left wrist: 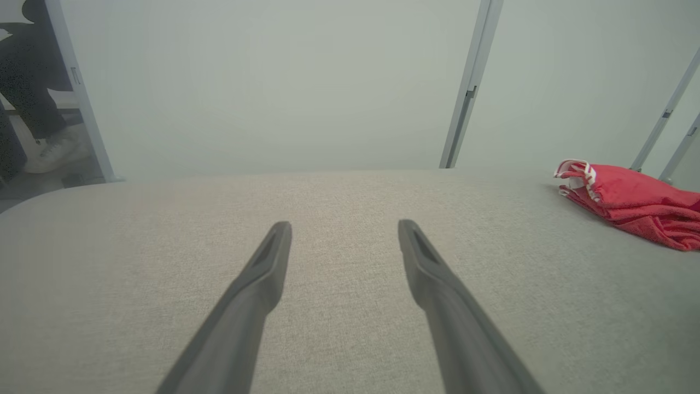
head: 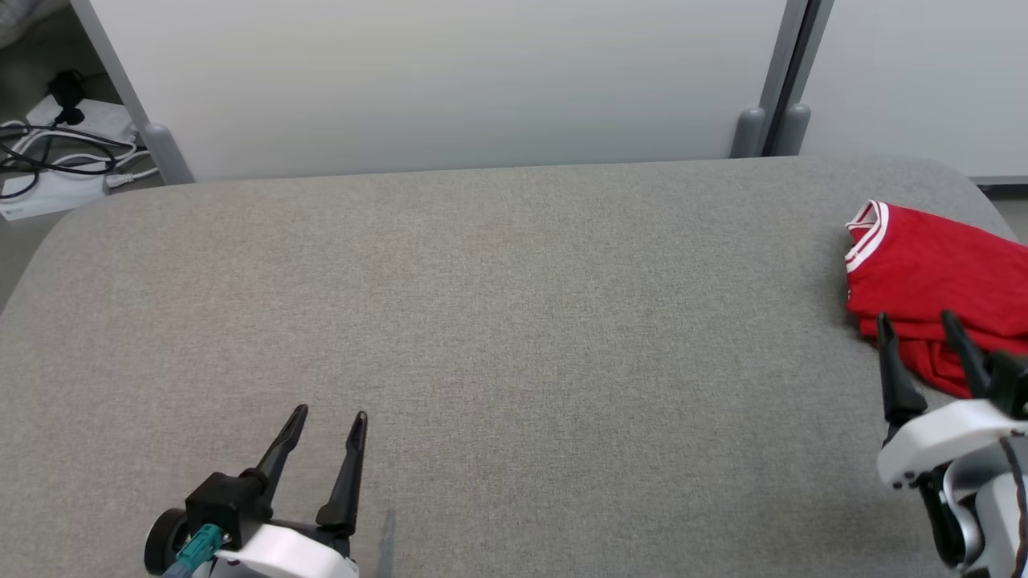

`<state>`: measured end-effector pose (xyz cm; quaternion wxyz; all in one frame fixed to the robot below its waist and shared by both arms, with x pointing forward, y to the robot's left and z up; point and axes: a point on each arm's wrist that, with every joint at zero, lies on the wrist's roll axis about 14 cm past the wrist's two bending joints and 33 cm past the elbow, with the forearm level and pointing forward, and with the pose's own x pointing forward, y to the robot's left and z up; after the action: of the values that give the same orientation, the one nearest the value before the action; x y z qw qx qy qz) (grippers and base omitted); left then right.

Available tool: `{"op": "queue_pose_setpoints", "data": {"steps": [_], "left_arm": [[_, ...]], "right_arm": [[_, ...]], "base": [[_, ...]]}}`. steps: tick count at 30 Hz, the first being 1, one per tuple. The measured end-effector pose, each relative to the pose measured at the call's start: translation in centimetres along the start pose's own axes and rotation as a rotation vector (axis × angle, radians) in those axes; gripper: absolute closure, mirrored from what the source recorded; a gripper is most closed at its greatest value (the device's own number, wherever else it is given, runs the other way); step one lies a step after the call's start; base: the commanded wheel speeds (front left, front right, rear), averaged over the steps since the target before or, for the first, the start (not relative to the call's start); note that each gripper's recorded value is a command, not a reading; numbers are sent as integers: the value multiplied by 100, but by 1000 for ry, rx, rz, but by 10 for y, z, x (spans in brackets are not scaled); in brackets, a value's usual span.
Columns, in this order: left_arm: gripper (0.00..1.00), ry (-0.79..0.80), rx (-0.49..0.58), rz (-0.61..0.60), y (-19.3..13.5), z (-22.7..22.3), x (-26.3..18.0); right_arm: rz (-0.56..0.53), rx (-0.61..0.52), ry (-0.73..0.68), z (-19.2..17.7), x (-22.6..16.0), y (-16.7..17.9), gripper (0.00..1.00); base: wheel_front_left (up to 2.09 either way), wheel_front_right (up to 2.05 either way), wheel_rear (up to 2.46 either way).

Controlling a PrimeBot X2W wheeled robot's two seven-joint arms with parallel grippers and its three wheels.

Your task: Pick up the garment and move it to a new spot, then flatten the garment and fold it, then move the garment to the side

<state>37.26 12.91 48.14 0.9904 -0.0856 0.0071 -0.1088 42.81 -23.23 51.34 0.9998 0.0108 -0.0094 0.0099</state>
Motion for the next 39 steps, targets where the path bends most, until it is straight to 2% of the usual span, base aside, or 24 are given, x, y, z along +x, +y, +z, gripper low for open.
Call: {"op": "queue_pose_setpoints", "data": {"steps": [11,24,25,32,39], "left_arm": [[0,-15,49,178,44,5,-22],[0,-5,40,226,55,1,-29],[100,-3,38,223,55,0,-29],[100,118,-17,249,52,-40,-48],[100,120,-92,272,55,-41,-49]], "right_arm": [[64,45,61,-34,-35,44,0],[65,47,63,-37,-41,50,0],[65,47,63,-37,-41,50,100],[56,100,194,-79,-66,58,100],[27,177,198,-79,-65,55,100]], "base": [[0,0,0],[0,0,0],[0,0,0],[0,0,0],[0,0,0]]}}
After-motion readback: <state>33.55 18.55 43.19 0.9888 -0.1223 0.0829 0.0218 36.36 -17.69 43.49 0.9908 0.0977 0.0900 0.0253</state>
